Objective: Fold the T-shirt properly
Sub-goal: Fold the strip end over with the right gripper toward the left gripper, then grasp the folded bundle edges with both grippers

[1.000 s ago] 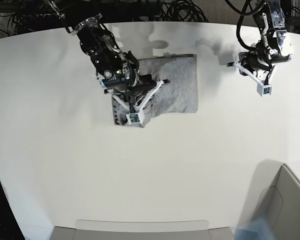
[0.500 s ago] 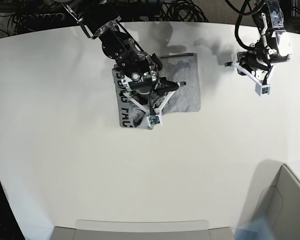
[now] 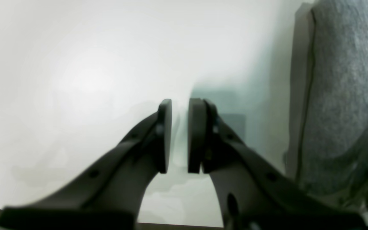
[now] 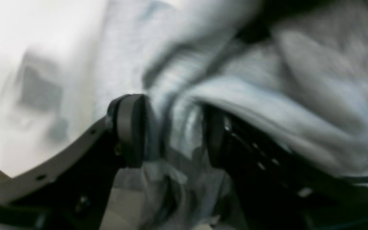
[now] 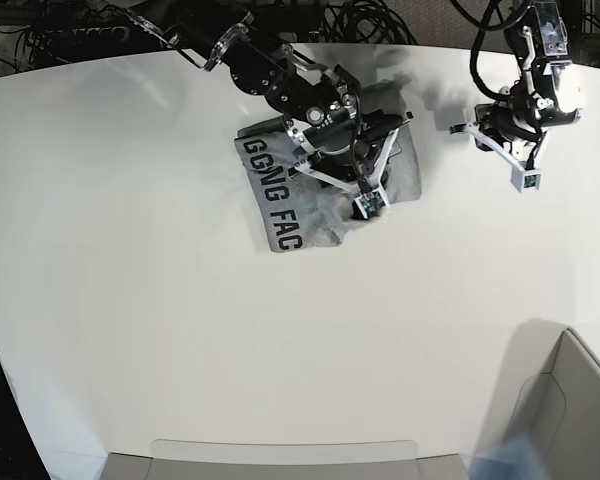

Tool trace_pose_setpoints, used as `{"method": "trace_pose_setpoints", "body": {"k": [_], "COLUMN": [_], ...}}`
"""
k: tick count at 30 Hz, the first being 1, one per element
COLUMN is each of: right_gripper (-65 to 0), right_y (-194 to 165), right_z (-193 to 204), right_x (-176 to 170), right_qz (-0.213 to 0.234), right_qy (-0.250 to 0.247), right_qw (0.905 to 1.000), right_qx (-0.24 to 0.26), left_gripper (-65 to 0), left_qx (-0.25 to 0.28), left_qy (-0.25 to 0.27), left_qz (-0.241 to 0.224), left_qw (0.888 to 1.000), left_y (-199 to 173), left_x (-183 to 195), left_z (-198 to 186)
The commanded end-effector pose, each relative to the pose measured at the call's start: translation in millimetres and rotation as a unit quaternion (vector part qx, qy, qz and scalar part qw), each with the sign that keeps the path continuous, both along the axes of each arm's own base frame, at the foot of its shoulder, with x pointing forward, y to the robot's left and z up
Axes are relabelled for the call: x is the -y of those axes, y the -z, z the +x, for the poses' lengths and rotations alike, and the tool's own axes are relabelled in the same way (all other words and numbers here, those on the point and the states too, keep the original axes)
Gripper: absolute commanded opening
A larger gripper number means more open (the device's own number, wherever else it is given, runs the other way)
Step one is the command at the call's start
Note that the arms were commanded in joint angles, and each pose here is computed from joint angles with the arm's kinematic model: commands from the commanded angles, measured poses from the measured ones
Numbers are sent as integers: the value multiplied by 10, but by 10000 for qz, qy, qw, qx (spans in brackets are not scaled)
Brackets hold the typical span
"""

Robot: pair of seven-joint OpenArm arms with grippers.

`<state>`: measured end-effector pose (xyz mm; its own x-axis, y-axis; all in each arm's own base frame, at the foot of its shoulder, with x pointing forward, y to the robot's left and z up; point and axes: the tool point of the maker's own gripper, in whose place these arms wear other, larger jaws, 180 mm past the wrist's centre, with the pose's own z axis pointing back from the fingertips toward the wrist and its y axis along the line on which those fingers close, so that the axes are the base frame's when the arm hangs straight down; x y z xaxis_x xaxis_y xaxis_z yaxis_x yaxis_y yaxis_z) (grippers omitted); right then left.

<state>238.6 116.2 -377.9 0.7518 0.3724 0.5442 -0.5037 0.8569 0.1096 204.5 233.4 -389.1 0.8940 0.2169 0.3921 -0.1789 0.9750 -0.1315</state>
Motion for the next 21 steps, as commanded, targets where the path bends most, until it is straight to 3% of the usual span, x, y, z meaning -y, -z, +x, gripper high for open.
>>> {"method": "trace_pose_setpoints", "body": {"k": [1,8,16,19,21], "right_gripper": [-355,-356,-356,-356,-356], "right_y": [-169,-303,-553,-718,-869], "right_z": [110,157,87,174,343], "right_x": [-87,-232,-559,-556,-434], "right_qz": [145,226,208,335,496], "right_qy": [-43,-219,-1016,-971,-662], "right_qw": [9996,9985,9896,9874,9879], "right_qx": [255,446,1000,1205,1313], "left_gripper": [-564,-564,-564,-564,-564], "left_qx": [121,106,114,150,211], "left_qy": [36,34,-3,-5,44], "left_qz": [70,62,42,29,21], "left_qw": [9999,9999,9999,9999,9998], "left_y": [-68,-60,-59,-72,-102], "left_x": [-28,-23,-23,-19,8], "left_z": [55,42,41,51,75]}}
